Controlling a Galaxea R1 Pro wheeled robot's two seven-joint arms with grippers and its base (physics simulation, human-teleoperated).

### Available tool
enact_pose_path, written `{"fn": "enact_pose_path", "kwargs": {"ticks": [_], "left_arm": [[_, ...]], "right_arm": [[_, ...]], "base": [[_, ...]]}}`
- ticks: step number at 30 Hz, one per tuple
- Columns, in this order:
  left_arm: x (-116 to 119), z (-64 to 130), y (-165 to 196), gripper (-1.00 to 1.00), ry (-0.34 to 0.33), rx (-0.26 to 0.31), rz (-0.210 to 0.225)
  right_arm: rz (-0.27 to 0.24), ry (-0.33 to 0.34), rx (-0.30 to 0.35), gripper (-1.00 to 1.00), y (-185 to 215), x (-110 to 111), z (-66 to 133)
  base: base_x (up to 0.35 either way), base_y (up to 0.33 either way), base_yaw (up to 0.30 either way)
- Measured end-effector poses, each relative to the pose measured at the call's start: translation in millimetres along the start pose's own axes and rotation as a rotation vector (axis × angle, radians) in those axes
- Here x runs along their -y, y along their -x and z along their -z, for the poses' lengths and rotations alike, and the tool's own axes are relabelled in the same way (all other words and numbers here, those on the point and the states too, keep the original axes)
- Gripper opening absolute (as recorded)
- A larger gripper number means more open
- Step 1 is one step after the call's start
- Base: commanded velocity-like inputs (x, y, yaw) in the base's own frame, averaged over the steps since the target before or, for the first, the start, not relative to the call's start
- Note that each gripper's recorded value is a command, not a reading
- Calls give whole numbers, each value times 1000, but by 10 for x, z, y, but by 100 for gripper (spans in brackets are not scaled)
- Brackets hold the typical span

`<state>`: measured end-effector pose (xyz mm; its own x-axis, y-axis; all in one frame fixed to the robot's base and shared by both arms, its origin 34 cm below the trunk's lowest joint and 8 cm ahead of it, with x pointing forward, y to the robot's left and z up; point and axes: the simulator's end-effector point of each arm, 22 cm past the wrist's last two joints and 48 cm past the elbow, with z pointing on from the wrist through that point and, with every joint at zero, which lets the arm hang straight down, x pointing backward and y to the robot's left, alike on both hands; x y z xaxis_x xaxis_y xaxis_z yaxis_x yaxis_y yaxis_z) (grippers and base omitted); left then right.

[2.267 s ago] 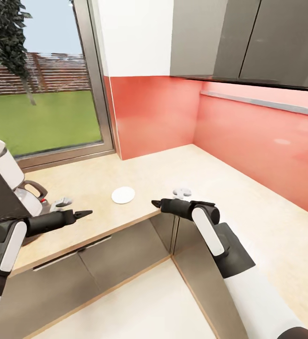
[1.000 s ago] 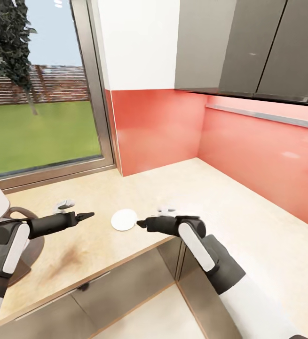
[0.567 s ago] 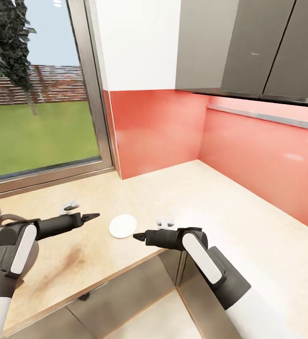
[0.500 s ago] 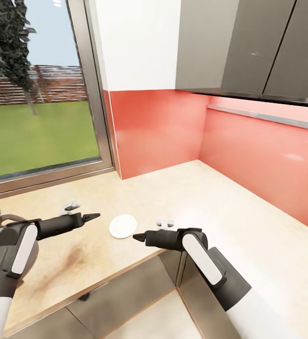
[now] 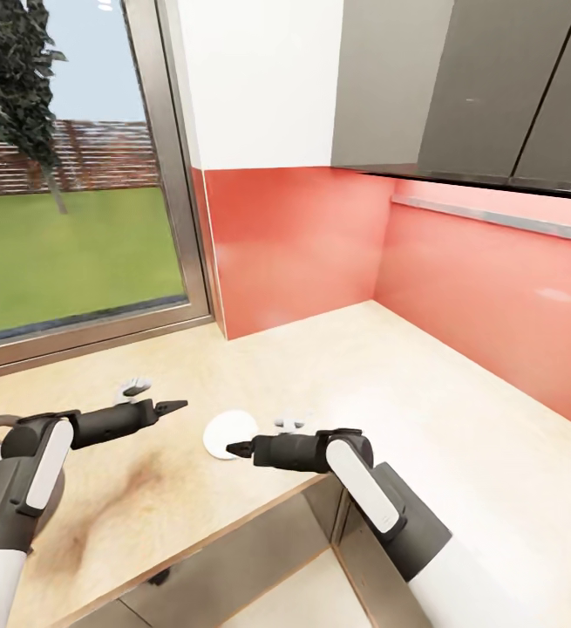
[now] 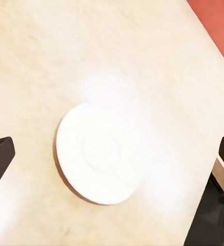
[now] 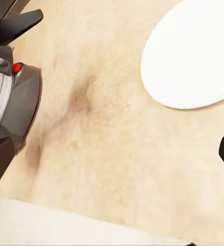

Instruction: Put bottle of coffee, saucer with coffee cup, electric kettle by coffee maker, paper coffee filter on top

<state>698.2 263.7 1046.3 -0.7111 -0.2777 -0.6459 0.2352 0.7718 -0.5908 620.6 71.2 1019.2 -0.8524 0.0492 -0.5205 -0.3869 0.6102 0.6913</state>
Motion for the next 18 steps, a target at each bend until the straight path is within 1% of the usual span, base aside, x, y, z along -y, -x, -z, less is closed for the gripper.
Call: {"fn": "enact_pose_path", "kwargs": {"ticks": [2,4,7,17,18], "left_arm": [[1,0,-6,100,-2,-1,3],[-1,-2,-9,100,-2,-2,4],[-19,-13,-30,100,-1,-6,10],[-30,-24,-54,100,-3,-11,17],[-3,-61,-110,100,-16,-17,24]], "right_arm": [[-38,4,-31,100,-139,-28,-150],[-42,5,-33,100,-154,-34,-175],[-47,6,-22,100,-135,-28,-190],[-48,-4,-16,100,-129,29,-178],[-56,-8,-18,100,-162,37,-203]], "base": [[148,73,0],[205,143,0],[119,78,0],[16,6,0],[0,0,0]]}}
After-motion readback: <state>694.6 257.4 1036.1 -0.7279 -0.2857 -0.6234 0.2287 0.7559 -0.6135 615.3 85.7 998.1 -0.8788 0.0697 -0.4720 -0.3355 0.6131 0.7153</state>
